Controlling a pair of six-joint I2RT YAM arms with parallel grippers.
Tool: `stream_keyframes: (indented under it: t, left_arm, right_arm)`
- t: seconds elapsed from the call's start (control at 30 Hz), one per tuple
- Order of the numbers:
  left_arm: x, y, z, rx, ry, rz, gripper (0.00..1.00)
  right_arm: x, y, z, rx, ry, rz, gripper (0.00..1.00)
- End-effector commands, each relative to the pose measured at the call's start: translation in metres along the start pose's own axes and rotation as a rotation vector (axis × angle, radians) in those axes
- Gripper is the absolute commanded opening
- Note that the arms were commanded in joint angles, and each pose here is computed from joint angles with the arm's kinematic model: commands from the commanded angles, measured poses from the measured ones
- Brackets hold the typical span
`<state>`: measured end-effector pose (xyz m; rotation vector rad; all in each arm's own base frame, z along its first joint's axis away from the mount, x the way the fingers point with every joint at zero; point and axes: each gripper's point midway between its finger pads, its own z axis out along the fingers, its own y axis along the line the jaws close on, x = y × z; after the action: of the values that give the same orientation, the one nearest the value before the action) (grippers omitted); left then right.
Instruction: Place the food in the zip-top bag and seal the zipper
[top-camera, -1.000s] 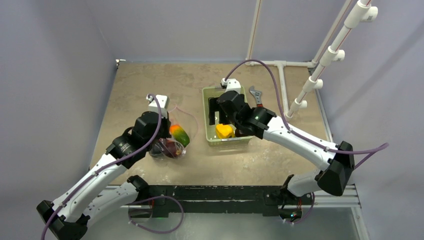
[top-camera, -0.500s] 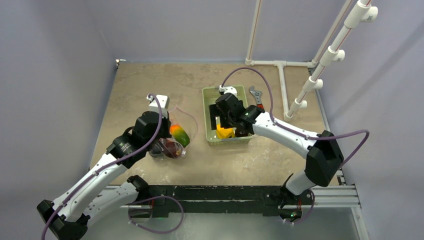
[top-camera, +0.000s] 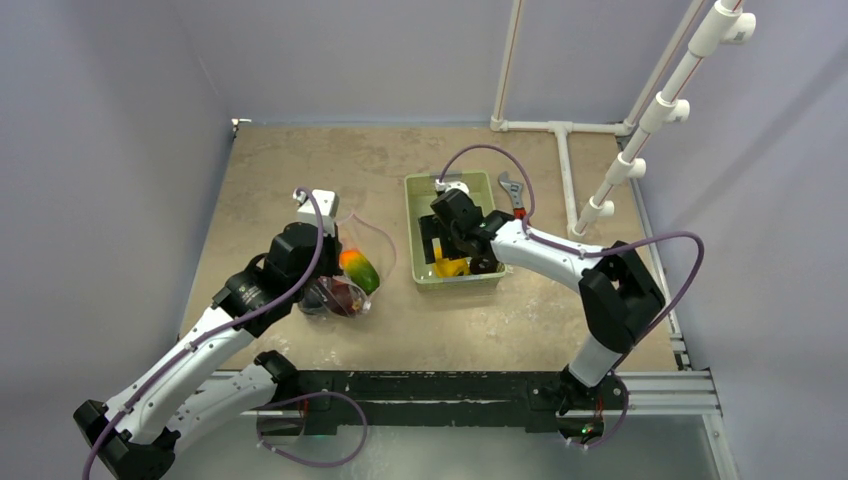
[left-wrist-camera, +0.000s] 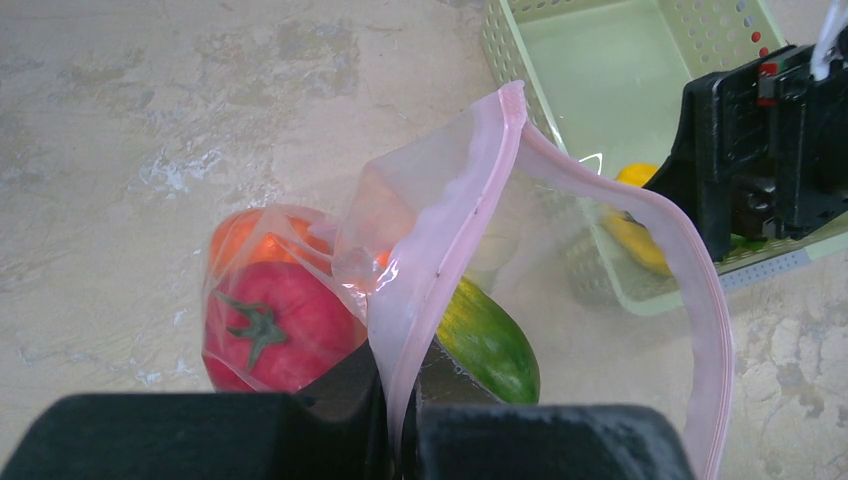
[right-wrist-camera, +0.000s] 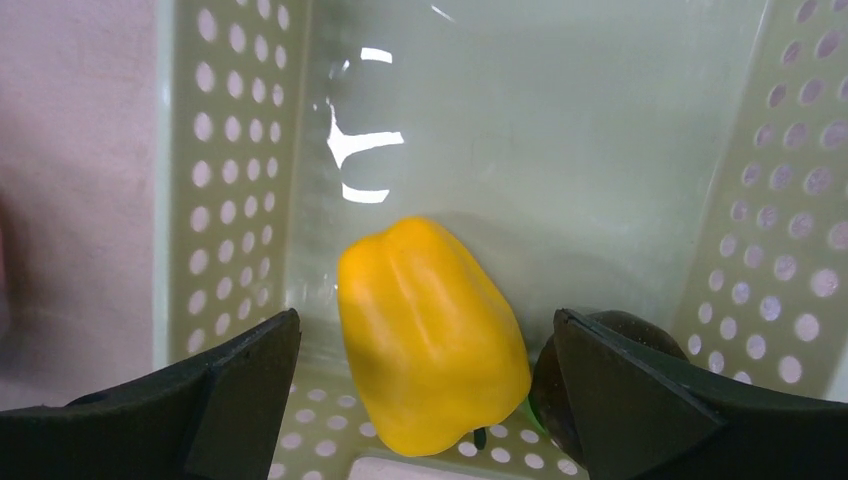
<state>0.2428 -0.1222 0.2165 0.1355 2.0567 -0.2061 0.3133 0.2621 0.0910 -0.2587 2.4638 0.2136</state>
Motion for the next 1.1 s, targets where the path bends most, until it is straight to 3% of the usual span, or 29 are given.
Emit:
stream_keyframes:
  t: [0.0, 0.17, 0.3, 0.43, 0.53, 0.6, 0.73, 1.07]
  left_arm:
    - [-0.007, 0.001, -0.001, -0.002, -0.031, -0.009, 0.0]
    - [-0.007, 0.001, -0.001, -0.001, -0.032, -0.009, 0.0]
    - [-0.007, 0.001, -0.001, -0.002, -0.032, -0.009, 0.0]
    - [-0.007, 0.001, -0.001, -0.002, -0.03, -0.007, 0.0]
    - [-0.007, 0.001, -0.001, 0.0, -0.03, -0.007, 0.0]
    - [-0.007, 0.0, 0.0, 0.0, -0.03, -0.007, 0.0]
    - [-0.006, 0.001, 0.0, -0.001, -0.028, -0.007, 0.0]
    - [-0.006, 0.001, 0.0, -0.005, -0.028, -0.009, 0.0]
  right_arm:
    - [0.009, -0.002, 0.011, -0.016, 0.02, -0.022, 0.99]
    - [0.019, -0.002, 0.019, -0.022, 0.046, -0.033, 0.98]
    - [0.02, -0.004, 0.022, -0.004, 0.047, -0.031, 0.91]
    - [0.019, -0.003, 0.023, -0.005, 0.049, -0.031, 0.79]
    - [0.015, -0.002, 0.02, -0.008, 0.042, -0.028, 0.66]
    - [0.009, -0.001, 0.016, -0.01, 0.027, -0.025, 0.52]
    - [-0.005, -0.001, 0.006, -0.001, -0.006, -0.012, 0.37]
    - [-0.058, 0.008, -0.043, -0.034, -0.133, 0.058, 0.2]
